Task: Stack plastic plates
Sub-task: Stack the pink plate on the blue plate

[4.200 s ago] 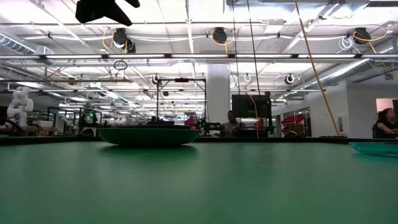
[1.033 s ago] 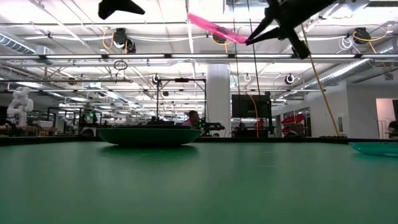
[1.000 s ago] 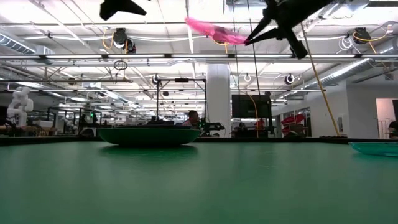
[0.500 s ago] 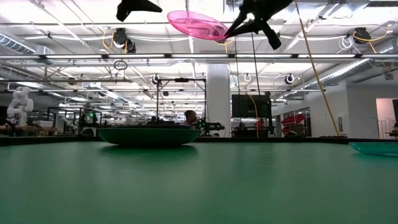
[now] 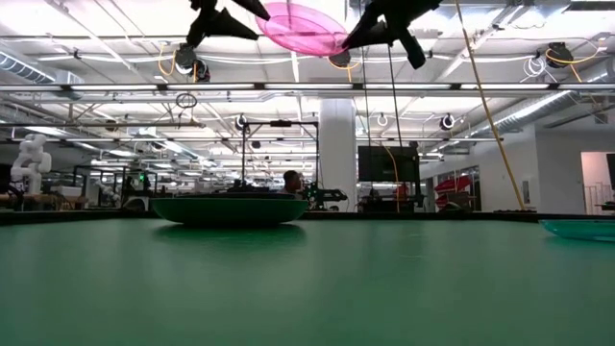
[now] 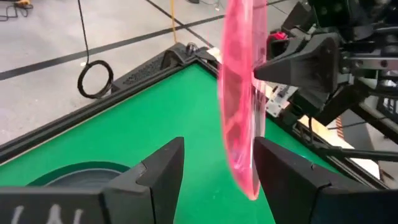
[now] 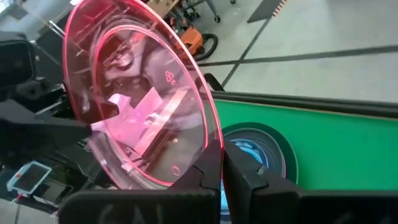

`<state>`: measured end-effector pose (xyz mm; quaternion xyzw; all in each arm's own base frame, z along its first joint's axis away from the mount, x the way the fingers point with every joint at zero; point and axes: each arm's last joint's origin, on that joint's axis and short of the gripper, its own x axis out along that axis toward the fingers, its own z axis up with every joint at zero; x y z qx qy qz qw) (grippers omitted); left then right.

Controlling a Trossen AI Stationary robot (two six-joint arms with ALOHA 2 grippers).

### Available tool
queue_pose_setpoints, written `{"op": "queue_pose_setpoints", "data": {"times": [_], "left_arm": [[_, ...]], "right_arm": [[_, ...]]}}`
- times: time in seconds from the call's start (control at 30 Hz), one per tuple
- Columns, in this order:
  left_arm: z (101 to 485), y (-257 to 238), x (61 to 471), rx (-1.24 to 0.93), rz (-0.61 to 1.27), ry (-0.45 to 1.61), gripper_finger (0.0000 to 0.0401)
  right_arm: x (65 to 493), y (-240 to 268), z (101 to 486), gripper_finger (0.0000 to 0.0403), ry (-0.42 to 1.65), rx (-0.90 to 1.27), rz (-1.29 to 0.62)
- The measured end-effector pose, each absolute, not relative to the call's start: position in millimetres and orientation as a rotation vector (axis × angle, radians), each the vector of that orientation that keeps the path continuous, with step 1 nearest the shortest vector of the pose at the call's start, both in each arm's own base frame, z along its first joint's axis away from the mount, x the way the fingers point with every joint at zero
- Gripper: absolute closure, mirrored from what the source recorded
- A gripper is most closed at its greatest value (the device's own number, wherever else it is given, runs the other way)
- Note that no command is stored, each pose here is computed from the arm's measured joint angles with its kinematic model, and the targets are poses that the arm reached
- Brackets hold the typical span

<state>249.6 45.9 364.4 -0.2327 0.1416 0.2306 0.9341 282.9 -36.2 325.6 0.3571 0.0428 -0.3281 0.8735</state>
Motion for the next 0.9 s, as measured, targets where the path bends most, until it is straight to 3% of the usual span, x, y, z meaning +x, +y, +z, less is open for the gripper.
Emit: {"op": "queue_pose_setpoints", "data": {"times": [0.1, 0.33, 0.47, 0.9], "left_arm": [[367.1, 47.2, 257.1, -0.475, 0.462, 0.239, 0.0230], [364.6, 48.0, 262.7, -0.494, 0.462, 0.224, 0.0345], [365.2, 48.1, 263.2, -0.495, 0.461, 0.216, 0.0384], [365.8, 57.9, 260.2, -0.536, 0.501, 0.198, 0.0394]], "right_arm": [[283.6, -36.2, 327.4, 0.0403, 0.085, 0.710, -0.672], [283.7, -36.5, 327.9, 0.0397, 0.094, 0.670, -0.667], [283.7, -36.6, 327.7, 0.0379, 0.097, 0.666, -0.668], [256.7, -44.2, 331.8, 0.0264, 0.199, 0.742, -0.678]]}}
